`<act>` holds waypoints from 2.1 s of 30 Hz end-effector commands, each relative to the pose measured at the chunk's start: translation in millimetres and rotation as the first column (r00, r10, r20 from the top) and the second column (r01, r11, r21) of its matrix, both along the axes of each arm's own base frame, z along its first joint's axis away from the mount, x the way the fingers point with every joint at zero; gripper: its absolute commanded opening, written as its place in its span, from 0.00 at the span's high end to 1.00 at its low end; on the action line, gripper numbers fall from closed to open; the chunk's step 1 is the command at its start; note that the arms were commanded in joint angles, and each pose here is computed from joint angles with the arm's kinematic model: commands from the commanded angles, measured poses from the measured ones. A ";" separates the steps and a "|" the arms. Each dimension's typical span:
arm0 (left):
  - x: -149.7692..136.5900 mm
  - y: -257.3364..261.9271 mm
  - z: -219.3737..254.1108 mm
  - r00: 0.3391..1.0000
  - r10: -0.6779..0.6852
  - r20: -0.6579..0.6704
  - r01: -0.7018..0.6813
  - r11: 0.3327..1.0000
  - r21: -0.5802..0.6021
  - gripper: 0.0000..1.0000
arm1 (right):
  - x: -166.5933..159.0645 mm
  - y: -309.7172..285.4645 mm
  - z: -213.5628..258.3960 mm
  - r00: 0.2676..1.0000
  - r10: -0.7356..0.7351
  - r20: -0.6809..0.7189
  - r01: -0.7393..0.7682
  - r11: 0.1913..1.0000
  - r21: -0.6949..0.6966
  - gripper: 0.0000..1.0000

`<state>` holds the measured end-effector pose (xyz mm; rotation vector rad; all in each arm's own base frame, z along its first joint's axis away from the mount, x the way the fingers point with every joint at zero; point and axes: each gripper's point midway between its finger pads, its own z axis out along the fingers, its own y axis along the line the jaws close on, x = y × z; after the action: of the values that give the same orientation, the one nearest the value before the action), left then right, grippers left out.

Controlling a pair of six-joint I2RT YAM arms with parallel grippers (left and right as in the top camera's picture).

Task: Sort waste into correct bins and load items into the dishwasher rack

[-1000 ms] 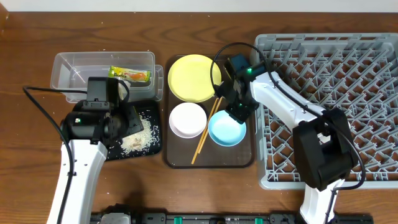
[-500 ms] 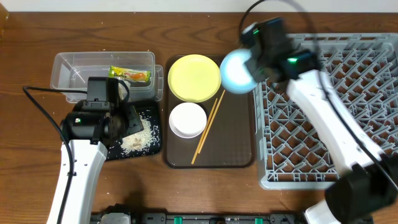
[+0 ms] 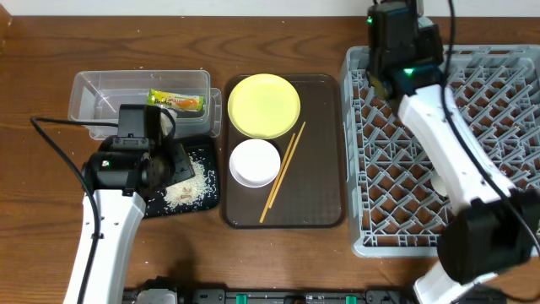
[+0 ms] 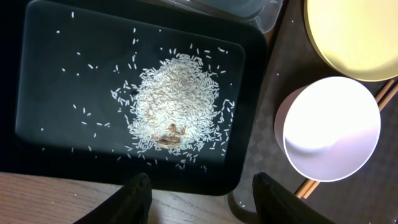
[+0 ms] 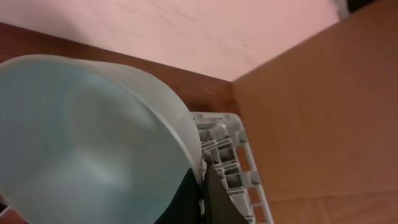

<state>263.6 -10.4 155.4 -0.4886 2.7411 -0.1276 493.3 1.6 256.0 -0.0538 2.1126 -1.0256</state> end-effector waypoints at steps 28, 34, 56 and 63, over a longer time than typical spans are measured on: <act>-2.3 2.2 -0.9 1.000 0.006 -0.002 -0.006 1.000 0.010 0.44 | -6.9 43.7 -111.1 0.972 0.014 -0.234 -0.016 1.000 -0.006 0.99; -2.3 2.3 -0.9 1.000 0.007 -0.002 -0.006 1.000 0.011 0.44 | -29.2 43.4 -130.5 0.958 -0.026 -0.284 0.056 0.994 0.097 0.88; -2.3 2.3 -0.9 1.000 0.007 -0.002 -0.007 1.000 0.011 0.44 | -78.7 161.4 -77.2 0.849 0.490 -0.197 -0.173 0.610 0.774 0.30; -2.3 2.3 -0.9 1.000 0.007 -0.002 -0.007 1.000 0.011 0.44 | -112.3 225.6 -104.4 0.695 0.686 -0.216 -0.144 0.427 0.893 0.29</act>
<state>263.5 -10.4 155.3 -0.4887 2.7414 -0.1275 407.3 183.2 167.0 -0.3514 2.6349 0.2607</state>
